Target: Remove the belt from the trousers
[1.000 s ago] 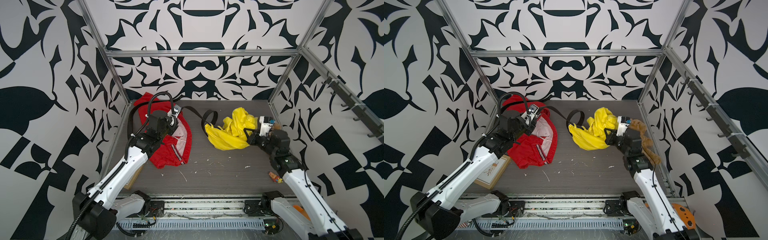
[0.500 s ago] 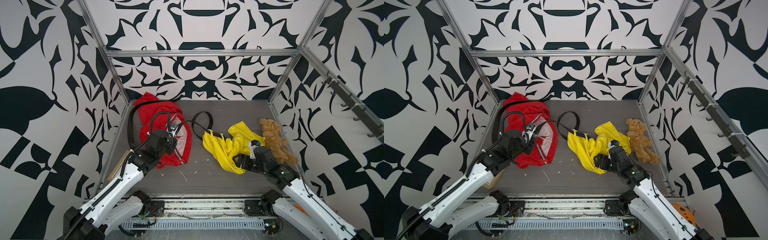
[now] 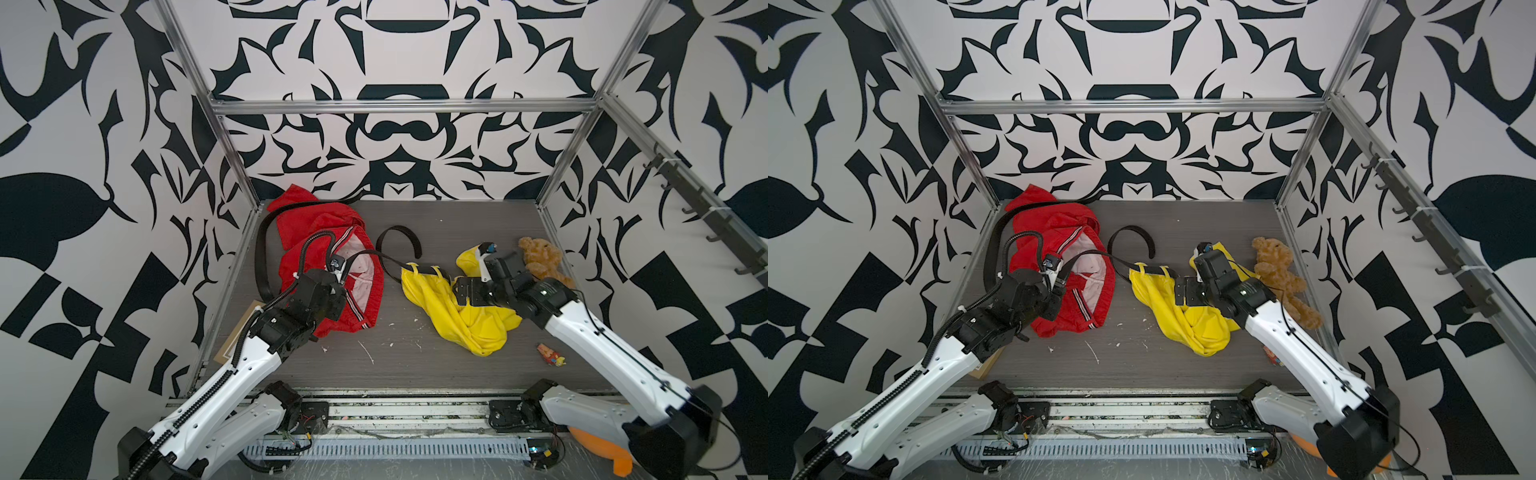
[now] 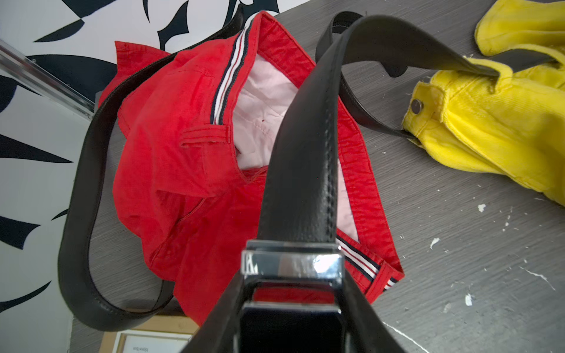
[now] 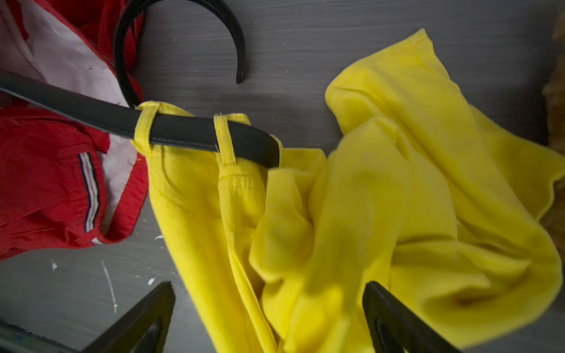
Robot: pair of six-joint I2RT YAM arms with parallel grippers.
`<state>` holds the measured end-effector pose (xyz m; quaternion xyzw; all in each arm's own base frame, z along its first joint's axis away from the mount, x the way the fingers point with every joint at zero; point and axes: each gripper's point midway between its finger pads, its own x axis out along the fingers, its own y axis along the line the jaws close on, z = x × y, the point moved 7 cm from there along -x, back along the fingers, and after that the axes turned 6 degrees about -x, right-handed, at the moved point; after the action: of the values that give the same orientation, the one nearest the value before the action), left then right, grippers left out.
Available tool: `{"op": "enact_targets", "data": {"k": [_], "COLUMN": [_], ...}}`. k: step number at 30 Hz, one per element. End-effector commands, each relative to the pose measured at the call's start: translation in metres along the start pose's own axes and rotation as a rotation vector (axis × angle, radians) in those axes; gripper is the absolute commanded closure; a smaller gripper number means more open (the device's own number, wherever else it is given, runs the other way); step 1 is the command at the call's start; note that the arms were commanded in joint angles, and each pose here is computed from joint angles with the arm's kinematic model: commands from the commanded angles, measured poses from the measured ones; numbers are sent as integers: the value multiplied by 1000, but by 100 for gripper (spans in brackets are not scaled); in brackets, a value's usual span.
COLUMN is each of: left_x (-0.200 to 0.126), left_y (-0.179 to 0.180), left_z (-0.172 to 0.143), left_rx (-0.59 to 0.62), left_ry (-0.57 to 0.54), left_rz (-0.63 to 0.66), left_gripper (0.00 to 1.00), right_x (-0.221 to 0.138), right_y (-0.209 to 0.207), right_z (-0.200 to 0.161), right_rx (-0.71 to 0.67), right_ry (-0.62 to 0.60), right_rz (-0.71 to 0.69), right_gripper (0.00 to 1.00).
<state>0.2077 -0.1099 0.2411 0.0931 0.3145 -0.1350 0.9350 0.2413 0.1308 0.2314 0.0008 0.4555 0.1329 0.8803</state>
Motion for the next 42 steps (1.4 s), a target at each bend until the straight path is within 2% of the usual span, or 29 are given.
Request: {"op": "enact_targets", "data": {"k": [1,4,7,9,12,17,20,23,28,34,38,42], "left_x": [0,4,7,9,9,11,13,14,12,9,9,9], "left_y": [2,4,5,6,6,7,6,5,7,9,9,10], "left_z": [-6,-8,-9,-10,-10,-11,-10,-10,-9,-8,-8,5], "left_rx": [-24,-23,-21,-16,-12,-2,-5,-4,1,4,5,33], "left_ry": [13,31,64,74,74,76,80,85,73,67,64,13], "left_rz": [25,50,81,89,94,104,99,100,108,118,123,142], "left_gripper": [100,100,100,100,100,100,100,100,100,100,100,100], "right_x": [22,52,77,89,78,6,-4,13,50,89,99,87], "right_y": [-3,-8,-12,-14,-13,-1,11,22,28,28,22,12], "right_z": [4,-15,-50,-72,-68,-11,4,8,5,-3,-1,26], "right_rx": [-121,-118,-21,28,30,7,-25,-13,-1,7,20,5], "right_ry": [9,107,175,213,212,-22,-4,18,32,93,21,-83], "right_rz": [-61,-106,-71,-54,-41,28,93,177,205,182,148,106], "right_gripper": [1,11,33,42,39,19,18,24,37,43,66,81]}}
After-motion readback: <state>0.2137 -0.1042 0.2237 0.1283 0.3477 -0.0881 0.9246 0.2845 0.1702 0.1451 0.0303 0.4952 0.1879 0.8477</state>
